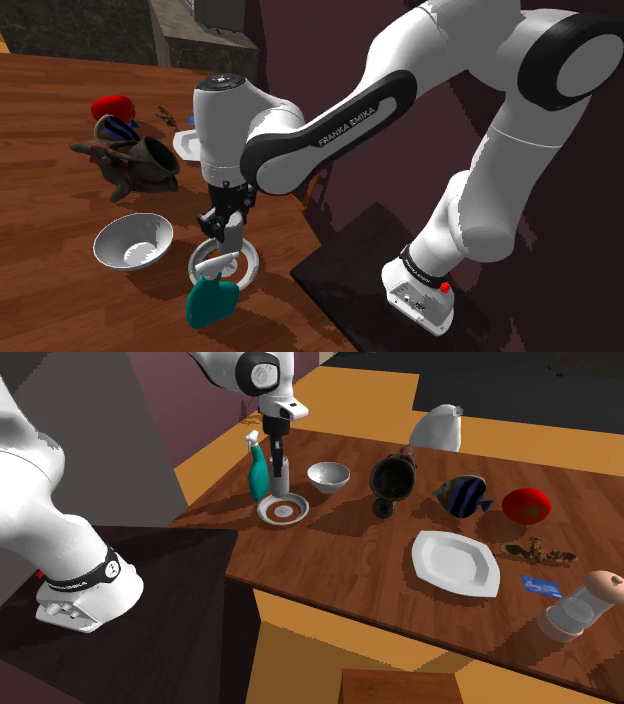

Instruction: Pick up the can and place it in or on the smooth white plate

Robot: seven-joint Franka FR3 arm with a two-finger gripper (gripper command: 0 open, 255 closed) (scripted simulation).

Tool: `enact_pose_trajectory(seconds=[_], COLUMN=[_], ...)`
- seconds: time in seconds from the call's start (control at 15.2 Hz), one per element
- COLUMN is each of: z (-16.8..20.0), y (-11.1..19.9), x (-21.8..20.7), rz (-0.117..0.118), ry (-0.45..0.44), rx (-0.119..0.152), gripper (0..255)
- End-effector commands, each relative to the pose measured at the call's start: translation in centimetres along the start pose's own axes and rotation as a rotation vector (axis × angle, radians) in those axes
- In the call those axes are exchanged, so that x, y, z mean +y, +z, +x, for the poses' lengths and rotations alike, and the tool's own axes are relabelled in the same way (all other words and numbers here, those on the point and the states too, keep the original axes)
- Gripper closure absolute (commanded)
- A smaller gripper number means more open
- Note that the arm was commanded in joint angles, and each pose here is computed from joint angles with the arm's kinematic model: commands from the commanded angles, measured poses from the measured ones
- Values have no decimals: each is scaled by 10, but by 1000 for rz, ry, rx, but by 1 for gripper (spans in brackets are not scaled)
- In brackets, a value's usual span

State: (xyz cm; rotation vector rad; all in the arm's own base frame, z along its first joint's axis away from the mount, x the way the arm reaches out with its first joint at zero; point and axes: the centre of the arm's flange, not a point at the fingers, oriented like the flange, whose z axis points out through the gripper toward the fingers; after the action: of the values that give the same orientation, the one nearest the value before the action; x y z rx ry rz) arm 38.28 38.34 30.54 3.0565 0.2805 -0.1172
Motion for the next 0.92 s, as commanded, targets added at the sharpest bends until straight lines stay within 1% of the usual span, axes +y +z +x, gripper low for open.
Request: enact_pose_trajectory(seconds=[0.0,0.73,0.86], z=[1,6,6], y=[10,68,68], x=[-1,-4,-4], rz=[1,1,1], ry=[0,0,0], rx=[1,1,1], gripper=[255,255,255])
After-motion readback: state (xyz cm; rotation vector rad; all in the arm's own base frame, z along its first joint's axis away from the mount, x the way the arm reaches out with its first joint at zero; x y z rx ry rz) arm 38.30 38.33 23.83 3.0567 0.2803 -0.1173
